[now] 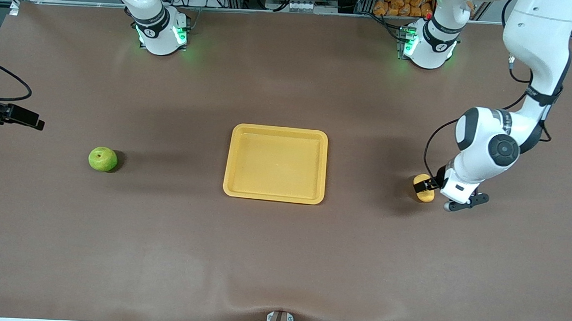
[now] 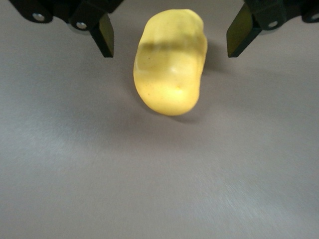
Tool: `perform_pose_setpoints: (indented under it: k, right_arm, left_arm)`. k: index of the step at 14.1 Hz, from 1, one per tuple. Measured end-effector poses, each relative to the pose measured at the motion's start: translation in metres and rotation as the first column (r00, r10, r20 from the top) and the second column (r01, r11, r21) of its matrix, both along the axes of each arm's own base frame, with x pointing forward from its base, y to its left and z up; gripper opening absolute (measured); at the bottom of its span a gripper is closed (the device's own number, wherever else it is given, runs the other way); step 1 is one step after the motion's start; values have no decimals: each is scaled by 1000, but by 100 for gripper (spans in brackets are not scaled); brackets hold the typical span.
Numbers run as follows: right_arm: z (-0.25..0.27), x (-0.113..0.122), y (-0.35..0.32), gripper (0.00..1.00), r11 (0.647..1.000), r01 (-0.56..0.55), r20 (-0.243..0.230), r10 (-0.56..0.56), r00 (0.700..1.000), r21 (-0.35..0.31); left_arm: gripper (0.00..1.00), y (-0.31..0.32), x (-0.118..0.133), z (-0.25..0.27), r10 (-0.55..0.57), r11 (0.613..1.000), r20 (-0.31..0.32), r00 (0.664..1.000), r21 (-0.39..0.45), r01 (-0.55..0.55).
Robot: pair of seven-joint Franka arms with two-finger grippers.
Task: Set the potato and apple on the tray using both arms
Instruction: 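Lower and close the left gripper on the potato while the right gripper reaches the apple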
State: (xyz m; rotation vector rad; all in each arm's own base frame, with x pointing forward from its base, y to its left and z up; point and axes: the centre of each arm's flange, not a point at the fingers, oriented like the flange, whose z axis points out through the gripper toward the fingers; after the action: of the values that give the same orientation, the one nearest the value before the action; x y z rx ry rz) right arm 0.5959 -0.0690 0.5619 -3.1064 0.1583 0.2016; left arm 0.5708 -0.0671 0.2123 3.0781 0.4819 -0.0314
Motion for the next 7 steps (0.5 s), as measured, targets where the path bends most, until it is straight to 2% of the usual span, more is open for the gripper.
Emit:
perform_pose_setpoints:
  k: [7]
  right_arm:
    - [-50, 22, 1, 100, 1000, 0, -52, 0, 999, 4]
  left_arm:
    - [100, -12, 5, -28, -33, 999, -27, 999, 7, 33]
